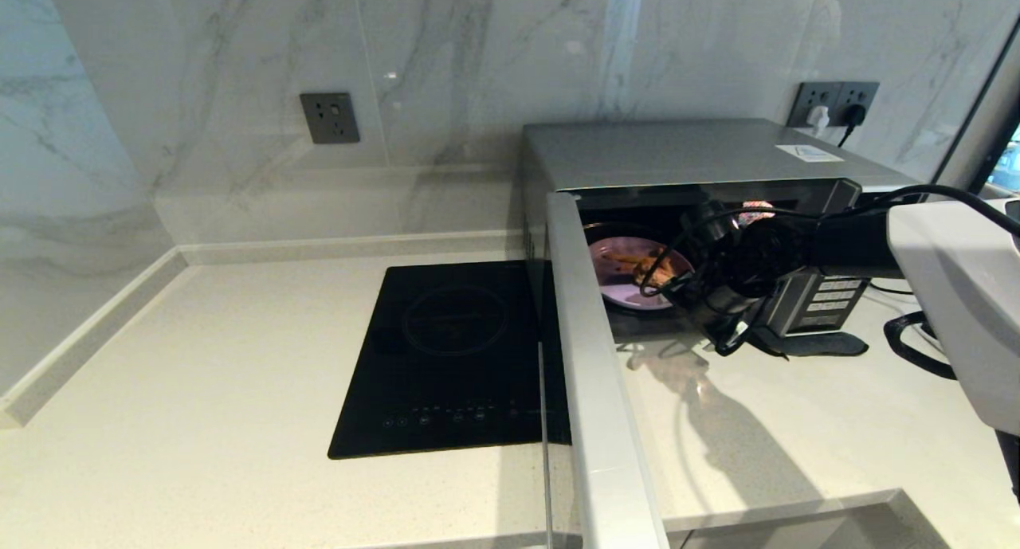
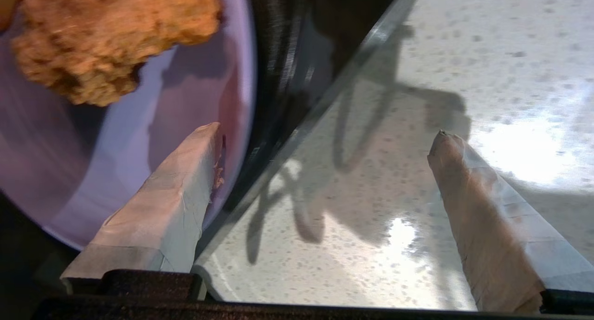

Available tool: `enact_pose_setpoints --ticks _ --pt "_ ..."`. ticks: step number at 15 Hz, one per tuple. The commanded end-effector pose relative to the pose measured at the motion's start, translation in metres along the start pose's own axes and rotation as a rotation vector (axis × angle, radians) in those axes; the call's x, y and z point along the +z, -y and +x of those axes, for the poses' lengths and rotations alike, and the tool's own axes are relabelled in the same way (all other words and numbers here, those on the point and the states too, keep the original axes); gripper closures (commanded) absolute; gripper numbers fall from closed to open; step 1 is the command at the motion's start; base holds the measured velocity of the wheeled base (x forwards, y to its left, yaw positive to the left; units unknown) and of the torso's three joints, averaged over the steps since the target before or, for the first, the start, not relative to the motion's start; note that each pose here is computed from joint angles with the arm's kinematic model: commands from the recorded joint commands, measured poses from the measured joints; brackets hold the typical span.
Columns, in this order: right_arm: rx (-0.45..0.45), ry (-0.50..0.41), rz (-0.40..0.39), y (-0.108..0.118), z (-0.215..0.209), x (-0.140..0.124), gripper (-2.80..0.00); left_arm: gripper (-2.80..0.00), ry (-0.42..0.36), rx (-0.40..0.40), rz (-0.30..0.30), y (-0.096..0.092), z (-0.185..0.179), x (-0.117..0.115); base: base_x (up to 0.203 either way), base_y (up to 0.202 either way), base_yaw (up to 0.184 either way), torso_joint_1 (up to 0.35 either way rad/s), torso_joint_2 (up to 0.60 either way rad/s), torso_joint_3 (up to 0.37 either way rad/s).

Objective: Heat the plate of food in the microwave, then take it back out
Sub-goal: Take the plate out of the microwave

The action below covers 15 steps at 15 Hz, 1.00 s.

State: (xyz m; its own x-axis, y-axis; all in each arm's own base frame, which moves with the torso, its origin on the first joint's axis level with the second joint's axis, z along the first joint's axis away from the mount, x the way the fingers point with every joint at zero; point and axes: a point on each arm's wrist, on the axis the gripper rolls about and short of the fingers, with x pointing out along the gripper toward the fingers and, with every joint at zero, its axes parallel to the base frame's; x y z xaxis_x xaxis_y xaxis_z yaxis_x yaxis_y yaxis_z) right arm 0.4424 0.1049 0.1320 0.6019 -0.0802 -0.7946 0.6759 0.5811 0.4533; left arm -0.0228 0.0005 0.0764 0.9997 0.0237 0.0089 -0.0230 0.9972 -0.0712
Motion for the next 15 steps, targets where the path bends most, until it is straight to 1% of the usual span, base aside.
enact_pose_setpoints --ticks 1,10,14,15 --pt "-0.014 0.002 0.012 0.005 -0.004 0.004 -2.8 0.0 -0.001 0.001 -0.001 0.0 0.0 0.0 0.0 0.0 0.0 0.0 0.0 0.0" --pt "-0.051 -0.003 0.025 0.017 -0.009 0.009 -2.8 0.0 -0.001 0.001 -0.001 0.0 0.0 0.0 0.0 0.0 0.0 0.0 0.0 0.0" --pt "-0.014 0.014 0.024 0.009 -0.013 0.014 -2.8 0.0 -0.001 0.001 -0.001 0.0 0.0 0.0 0.0 0.0 0.0 0.0 0.0 0.0" --pt "-0.006 0.018 0.005 0.007 -0.013 0.015 -2.8 0.0 -0.001 0.001 -0.001 0.0 0.0 0.0 0.0 0.0 0.0 0.0 0.0 0.0"
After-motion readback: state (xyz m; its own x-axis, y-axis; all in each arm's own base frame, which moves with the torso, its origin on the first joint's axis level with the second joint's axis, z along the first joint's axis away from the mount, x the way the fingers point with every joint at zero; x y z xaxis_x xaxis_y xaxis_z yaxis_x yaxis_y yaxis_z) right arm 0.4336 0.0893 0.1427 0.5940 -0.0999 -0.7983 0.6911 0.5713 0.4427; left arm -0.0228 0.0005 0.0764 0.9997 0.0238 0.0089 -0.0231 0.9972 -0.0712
